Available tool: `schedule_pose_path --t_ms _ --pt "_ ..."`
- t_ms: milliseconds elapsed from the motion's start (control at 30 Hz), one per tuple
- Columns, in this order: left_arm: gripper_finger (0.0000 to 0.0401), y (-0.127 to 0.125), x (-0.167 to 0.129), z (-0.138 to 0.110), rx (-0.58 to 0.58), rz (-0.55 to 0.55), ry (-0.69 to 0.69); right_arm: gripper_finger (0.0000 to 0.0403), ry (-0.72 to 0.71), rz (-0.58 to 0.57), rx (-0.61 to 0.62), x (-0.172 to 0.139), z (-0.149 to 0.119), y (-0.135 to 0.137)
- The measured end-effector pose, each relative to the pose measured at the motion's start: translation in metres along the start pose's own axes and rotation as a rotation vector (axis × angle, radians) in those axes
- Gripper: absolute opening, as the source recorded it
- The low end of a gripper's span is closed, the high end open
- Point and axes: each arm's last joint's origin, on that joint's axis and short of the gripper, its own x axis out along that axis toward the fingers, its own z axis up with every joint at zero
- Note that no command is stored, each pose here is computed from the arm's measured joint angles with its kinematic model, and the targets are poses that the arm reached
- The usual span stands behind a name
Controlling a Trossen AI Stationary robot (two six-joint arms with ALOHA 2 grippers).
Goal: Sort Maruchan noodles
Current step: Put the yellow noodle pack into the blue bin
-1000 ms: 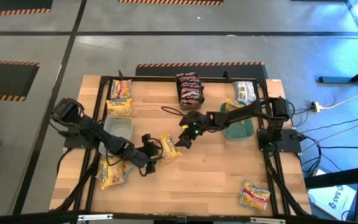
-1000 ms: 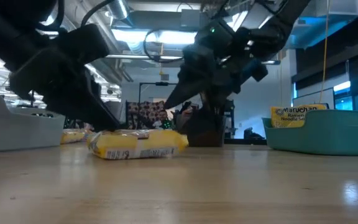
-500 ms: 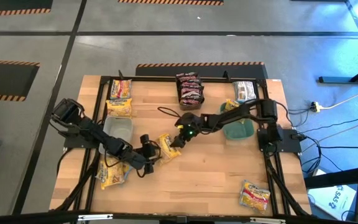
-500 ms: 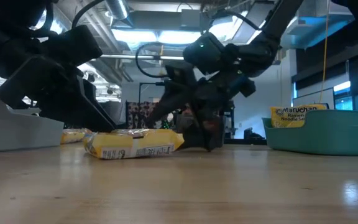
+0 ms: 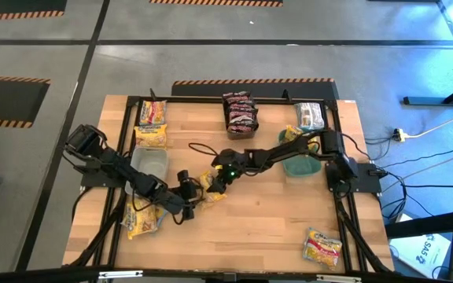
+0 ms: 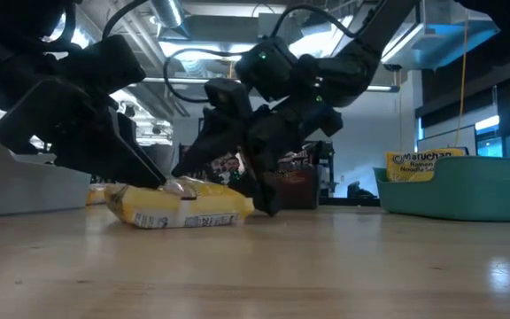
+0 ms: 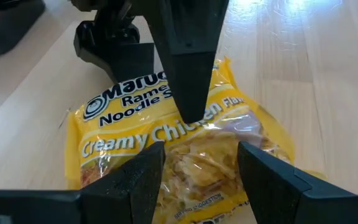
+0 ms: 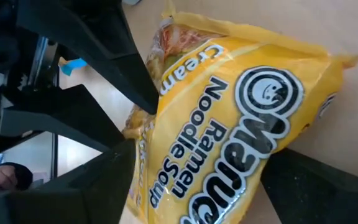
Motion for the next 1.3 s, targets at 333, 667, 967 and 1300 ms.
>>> schedule_pose_path --t_ms 333,667,967,1300 --pt "0.0202 -0.003 -0.006 0.013 0.048 -0.014 -0.007 0.0172 0.002 -0.001 -0.072 0.001 -0.002 0.001" --pt "0.0202 -0.008 -0.03 0.031 0.038 -0.101 -0.029 0.004 -0.001 0.013 -0.156 0.001 -0.001 0.002" --pt "0.0202 -0.011 -0.043 0.035 0.013 -0.139 -0.053 0.0006 -0.004 -0.011 -0.218 -0.006 0.001 0.008" --pt "0.0202 -0.013 -0.045 0.037 -0.003 -0.157 -0.073 0.0005 0.019 -0.22 -0.341 -0.042 0.002 0.031"
